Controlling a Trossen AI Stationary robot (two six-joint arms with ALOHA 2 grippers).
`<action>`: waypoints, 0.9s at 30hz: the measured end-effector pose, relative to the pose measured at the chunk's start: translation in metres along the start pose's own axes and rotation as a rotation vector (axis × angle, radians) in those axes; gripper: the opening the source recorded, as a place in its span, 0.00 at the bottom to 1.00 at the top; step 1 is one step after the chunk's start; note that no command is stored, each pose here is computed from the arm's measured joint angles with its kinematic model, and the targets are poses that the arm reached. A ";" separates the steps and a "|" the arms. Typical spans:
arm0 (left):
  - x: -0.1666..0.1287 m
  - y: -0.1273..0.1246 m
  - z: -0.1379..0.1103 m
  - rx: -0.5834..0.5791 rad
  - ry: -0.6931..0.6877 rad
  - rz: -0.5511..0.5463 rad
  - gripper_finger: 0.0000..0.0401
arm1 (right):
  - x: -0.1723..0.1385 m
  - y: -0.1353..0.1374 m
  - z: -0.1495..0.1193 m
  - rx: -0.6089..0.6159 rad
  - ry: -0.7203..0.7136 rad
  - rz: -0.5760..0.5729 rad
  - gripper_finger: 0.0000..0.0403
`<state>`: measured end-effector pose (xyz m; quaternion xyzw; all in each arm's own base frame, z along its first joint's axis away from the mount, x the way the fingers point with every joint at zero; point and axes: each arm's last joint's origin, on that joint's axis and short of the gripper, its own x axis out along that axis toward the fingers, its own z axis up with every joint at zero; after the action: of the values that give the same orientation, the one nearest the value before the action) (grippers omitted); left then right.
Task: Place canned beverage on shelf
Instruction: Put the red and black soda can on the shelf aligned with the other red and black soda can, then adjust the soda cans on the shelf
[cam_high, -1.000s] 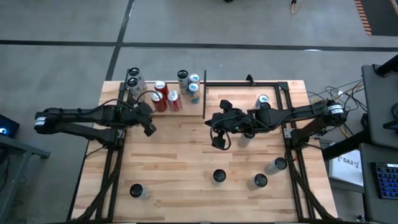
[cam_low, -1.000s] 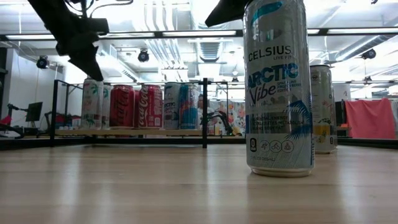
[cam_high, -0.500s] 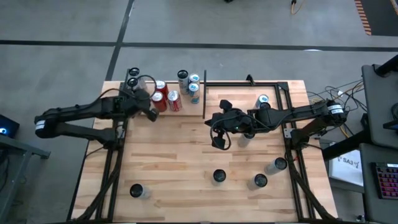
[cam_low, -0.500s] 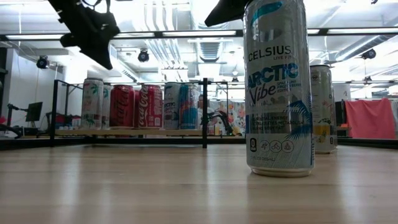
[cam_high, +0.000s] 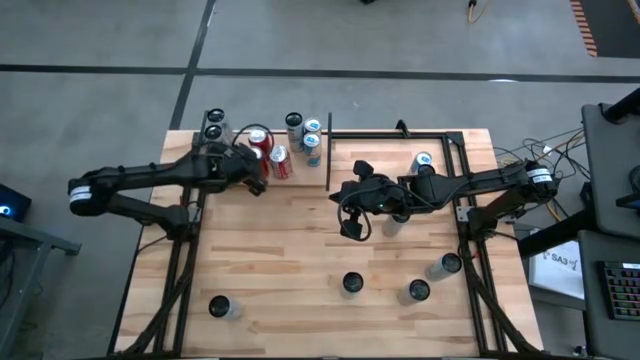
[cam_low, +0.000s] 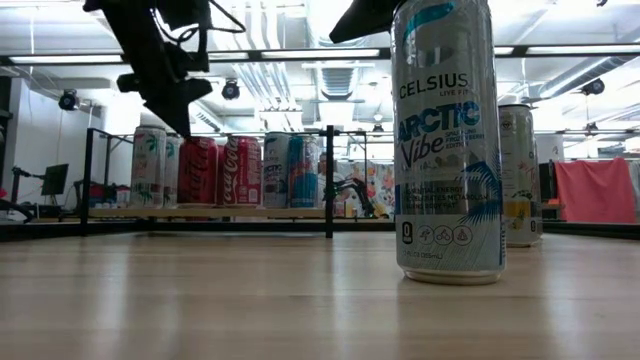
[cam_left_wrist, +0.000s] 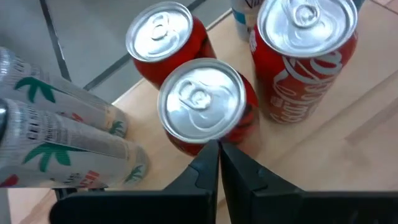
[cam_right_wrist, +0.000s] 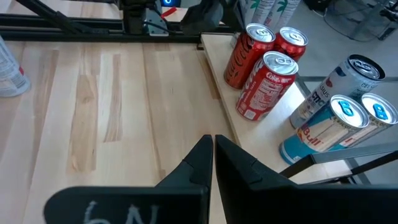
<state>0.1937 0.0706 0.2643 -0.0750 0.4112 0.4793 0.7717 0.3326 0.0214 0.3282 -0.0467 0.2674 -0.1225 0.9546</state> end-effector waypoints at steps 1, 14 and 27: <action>0.001 -0.001 0.000 0.005 0.006 0.003 0.00 | 0.000 0.000 0.000 0.000 0.000 0.000 0.02; -0.003 0.001 0.001 -0.014 -0.003 -0.039 0.00 | 0.000 0.000 0.000 -0.001 0.000 0.000 0.02; -0.038 0.008 0.007 0.234 -0.244 -0.140 0.00 | 0.000 0.000 0.000 0.025 -0.002 0.000 0.02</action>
<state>0.1837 0.0525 0.2980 0.0455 0.3613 0.3787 0.8509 0.3327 0.0214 0.3284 -0.0350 0.2646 -0.1258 0.9555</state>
